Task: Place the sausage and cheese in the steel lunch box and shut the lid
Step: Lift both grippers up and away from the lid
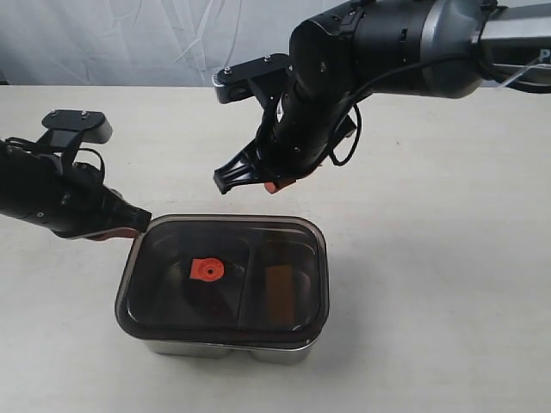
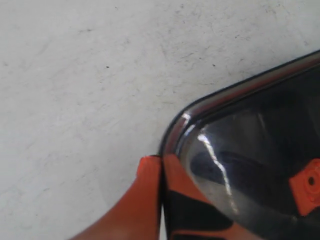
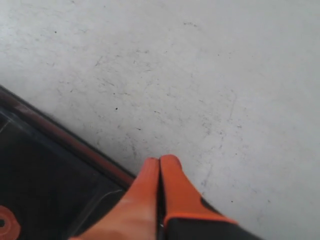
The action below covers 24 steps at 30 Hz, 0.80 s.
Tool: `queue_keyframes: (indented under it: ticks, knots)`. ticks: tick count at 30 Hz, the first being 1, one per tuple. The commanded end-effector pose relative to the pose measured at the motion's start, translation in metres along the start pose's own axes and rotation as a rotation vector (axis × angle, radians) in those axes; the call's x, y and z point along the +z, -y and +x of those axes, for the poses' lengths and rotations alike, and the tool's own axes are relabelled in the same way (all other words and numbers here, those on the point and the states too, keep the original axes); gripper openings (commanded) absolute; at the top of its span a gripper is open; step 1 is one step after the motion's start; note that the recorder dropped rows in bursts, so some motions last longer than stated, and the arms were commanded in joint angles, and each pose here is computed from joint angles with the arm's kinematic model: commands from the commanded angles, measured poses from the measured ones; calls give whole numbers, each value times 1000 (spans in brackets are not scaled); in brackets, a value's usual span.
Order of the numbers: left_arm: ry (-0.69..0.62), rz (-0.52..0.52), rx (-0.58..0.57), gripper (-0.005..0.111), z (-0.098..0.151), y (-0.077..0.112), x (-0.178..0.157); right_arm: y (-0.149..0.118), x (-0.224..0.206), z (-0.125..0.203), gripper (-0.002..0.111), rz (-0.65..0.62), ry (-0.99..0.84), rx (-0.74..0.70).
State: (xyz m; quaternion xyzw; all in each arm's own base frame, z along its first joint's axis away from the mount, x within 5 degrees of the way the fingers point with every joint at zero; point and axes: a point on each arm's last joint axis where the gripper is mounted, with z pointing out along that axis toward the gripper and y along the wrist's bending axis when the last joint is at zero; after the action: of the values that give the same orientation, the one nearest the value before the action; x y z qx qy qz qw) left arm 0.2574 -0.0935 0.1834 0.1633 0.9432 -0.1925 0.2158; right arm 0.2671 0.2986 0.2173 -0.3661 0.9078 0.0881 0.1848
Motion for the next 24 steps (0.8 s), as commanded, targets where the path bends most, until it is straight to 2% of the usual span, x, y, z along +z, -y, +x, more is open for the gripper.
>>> queue_keyframes:
  ticks: [1, 11, 16, 20, 24]
  knots:
    - [-7, 31, 15, 0, -2, 5, 0, 2, -5, 0, -1, 2, -4, 1]
    - [3, 19, 38, 0, -3, 5, -3, 3, -8, 2, -1, 15, -27, 19]
    - [74, 13, 60, 0, -8, 11, -21, 3, -18, 0, -1, 19, -2, 23]
    - [108, 2, 101, 0, -9, 15, -34, 4, -34, 5, -1, 24, -29, 104]
    - [118, -6, 27, 0, -10, 10, -36, 5, -62, 10, -1, 35, -38, 105]
